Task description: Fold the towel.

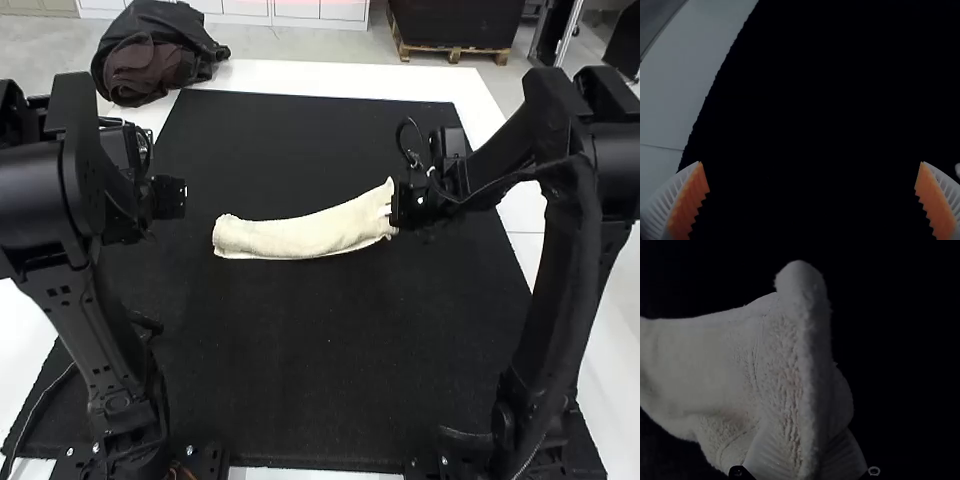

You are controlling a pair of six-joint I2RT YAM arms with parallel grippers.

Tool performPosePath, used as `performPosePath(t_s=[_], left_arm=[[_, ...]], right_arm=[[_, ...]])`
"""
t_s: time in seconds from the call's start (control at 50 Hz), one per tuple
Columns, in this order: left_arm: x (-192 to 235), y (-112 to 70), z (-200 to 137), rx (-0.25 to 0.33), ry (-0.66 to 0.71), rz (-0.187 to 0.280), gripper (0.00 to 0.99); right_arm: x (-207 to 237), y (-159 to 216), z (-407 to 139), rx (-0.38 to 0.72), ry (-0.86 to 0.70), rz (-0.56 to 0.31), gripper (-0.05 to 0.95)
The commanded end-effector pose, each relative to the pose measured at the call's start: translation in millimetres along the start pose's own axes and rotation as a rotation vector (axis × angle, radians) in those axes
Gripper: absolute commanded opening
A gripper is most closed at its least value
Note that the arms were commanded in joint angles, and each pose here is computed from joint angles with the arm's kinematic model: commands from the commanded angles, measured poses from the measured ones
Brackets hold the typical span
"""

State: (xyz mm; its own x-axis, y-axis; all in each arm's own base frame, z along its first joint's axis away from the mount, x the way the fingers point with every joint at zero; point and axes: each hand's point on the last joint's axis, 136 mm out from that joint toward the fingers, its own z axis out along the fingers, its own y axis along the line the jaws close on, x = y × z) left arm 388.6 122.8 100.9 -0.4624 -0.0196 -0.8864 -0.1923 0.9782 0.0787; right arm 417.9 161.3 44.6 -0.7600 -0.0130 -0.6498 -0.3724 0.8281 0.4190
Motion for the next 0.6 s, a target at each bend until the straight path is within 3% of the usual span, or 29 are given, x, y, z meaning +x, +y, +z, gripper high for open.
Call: performPosePath(t_s=[0.0,0.58], left_arm=[[-19.3,1.6,-2.7,0.0,-0.047,0.002,0.97],[-17.9,2.9,-3.2,-0.01,-0.05,0.003,0.97]], right_arm=[[-18.3,26.1,0.2,-0.053,-0.029,-0.027,-0.02],[-10.6,111.7,42.6,-0.189,0.044,-0.104,-0.02]])
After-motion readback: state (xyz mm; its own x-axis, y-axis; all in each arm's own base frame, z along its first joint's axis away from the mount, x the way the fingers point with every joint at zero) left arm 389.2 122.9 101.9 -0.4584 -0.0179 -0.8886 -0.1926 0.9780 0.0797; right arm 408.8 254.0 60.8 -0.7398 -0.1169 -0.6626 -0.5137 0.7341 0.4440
